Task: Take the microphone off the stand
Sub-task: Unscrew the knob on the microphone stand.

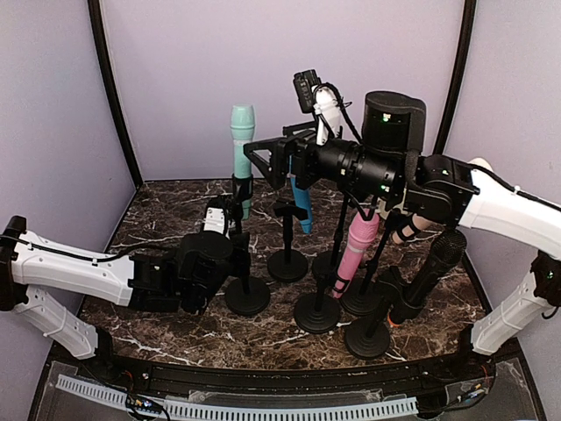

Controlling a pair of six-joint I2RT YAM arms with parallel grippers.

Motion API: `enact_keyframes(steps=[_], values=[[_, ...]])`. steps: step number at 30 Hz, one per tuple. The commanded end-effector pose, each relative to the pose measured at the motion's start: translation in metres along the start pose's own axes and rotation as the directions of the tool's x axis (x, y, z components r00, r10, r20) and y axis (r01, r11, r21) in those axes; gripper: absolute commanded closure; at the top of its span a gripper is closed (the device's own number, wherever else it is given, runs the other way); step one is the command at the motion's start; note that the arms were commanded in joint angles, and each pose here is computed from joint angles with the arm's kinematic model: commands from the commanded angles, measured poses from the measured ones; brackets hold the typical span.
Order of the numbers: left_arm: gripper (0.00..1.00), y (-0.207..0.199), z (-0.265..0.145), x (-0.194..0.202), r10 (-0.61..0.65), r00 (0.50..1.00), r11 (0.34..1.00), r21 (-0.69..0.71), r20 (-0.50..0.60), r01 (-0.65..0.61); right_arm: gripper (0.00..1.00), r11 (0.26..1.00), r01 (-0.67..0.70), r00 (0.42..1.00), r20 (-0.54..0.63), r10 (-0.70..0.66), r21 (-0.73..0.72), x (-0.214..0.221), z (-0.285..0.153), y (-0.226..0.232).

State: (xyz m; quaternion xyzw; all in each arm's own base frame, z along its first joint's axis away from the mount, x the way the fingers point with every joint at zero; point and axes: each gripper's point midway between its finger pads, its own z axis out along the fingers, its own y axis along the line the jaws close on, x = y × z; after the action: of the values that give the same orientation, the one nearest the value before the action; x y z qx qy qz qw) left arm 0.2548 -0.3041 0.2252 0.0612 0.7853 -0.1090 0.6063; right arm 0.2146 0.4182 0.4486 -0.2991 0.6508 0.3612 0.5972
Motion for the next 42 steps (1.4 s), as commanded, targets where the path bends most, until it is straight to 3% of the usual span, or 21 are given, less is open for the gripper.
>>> enact_keyframes(steps=[1,4,9,11,17,22,28,33,35,42], values=[[0.63,-0.007,-0.009,0.004,-0.042,0.999,0.995,0.086,-0.021,0.044,0.01,1.0,-0.019,0.998,0.061,0.019,0.004,-0.018,-0.009,0.002],[0.51,-0.007,-0.013,0.006,-0.036,0.999,0.992,0.118,-0.029,0.039,0.01,1.0,-0.013,0.998,0.062,0.013,0.007,-0.019,-0.009,0.001],[0.42,-0.014,-0.025,0.0,-0.018,1.0,0.975,0.223,-0.019,0.022,0.01,1.0,-0.001,0.998,0.062,0.0,0.012,-0.022,-0.006,0.001],[0.32,-0.021,-0.03,-0.005,-0.006,1.0,0.962,0.272,-0.02,0.012,0.02,1.0,0.001,0.998,0.061,-0.002,0.012,-0.023,-0.005,0.002],[0.17,-0.028,-0.05,-0.011,0.1,0.992,0.92,0.387,-0.077,-0.062,0.01,1.0,-0.011,0.998,0.066,0.01,0.015,-0.03,-0.01,0.001],[0.16,-0.024,-0.069,-0.01,0.139,0.973,0.85,0.527,-0.182,-0.023,0.01,1.0,-0.026,0.996,0.085,0.025,0.005,-0.04,-0.021,0.001],[0.17,-0.001,-0.078,-0.009,0.082,0.961,0.818,0.568,-0.263,0.085,0.01,1.0,-0.026,0.996,0.09,0.026,0.006,-0.045,-0.029,0.0],[0.2,0.02,-0.062,-0.003,-0.047,0.932,0.807,0.536,-0.359,0.247,0.01,0.999,-0.033,0.995,0.095,0.033,-0.004,-0.047,-0.033,0.001],[0.27,0.025,-0.054,0.001,-0.097,0.914,0.801,0.513,-0.395,0.307,0.02,0.999,-0.035,0.995,0.095,0.037,-0.013,-0.048,-0.033,0.002],[0.38,0.046,-0.027,0.006,-0.292,0.856,0.794,0.39,-0.427,0.466,0.02,0.999,-0.02,0.997,0.075,0.022,-0.032,-0.043,-0.026,0.008]])
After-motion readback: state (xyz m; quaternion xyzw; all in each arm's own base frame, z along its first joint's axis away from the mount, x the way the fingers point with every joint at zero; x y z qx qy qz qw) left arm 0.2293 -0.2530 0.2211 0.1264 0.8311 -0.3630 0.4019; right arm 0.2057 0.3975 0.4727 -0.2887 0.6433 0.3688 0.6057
